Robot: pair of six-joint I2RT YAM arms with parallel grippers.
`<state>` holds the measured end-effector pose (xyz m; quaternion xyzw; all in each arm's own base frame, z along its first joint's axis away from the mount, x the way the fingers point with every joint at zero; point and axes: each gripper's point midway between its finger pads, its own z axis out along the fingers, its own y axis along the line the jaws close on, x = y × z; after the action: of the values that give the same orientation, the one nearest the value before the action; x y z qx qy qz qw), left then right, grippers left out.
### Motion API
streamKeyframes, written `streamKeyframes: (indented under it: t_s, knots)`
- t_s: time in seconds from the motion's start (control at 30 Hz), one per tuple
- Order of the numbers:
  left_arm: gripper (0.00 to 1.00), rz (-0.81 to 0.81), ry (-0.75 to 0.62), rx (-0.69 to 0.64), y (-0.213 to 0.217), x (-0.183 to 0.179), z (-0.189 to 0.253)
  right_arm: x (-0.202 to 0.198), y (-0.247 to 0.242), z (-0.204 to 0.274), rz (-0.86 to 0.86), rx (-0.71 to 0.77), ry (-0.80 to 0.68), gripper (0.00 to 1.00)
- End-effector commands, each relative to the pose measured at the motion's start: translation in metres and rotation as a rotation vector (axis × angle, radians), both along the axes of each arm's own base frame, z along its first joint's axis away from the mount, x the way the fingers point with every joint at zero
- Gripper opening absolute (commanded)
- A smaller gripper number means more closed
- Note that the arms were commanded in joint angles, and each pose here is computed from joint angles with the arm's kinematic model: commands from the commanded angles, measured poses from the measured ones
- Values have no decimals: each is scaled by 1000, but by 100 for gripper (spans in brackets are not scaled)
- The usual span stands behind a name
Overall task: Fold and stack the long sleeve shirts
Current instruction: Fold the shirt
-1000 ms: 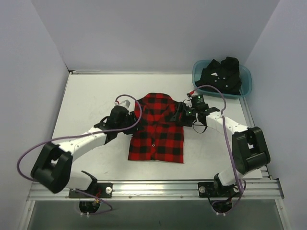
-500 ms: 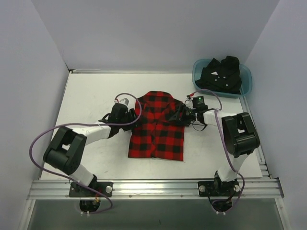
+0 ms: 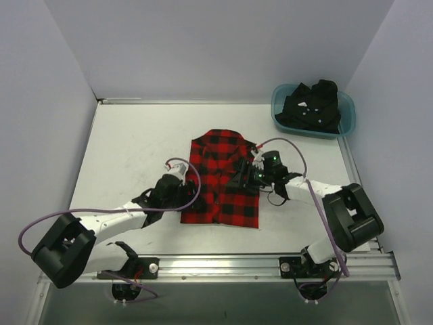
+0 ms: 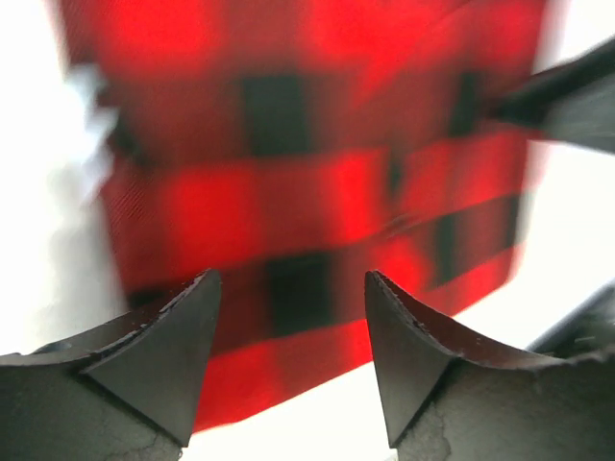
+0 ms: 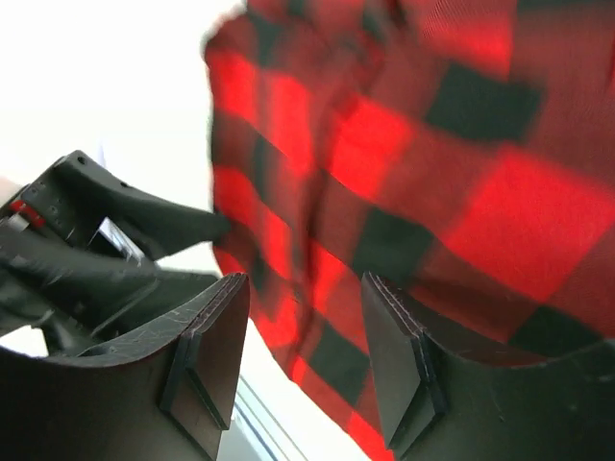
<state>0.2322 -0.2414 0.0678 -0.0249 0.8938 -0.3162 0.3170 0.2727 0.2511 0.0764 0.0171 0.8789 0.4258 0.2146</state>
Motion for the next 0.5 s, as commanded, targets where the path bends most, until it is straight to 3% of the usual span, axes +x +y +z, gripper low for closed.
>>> streamKeyframes:
  t_s: [0.0, 0.2, 0.47]
  knots:
    - [70, 33, 88, 6, 9, -16, -31, -6, 6, -27, -40, 57, 78, 50]
    - [69, 39, 146, 5, 9, -22, -51, -4, -1, -61, -46, -11, 117, 49]
    - [73, 30, 39, -31, 0, -3, 3, 0, -29, -19, -78, -16, 38, 50]
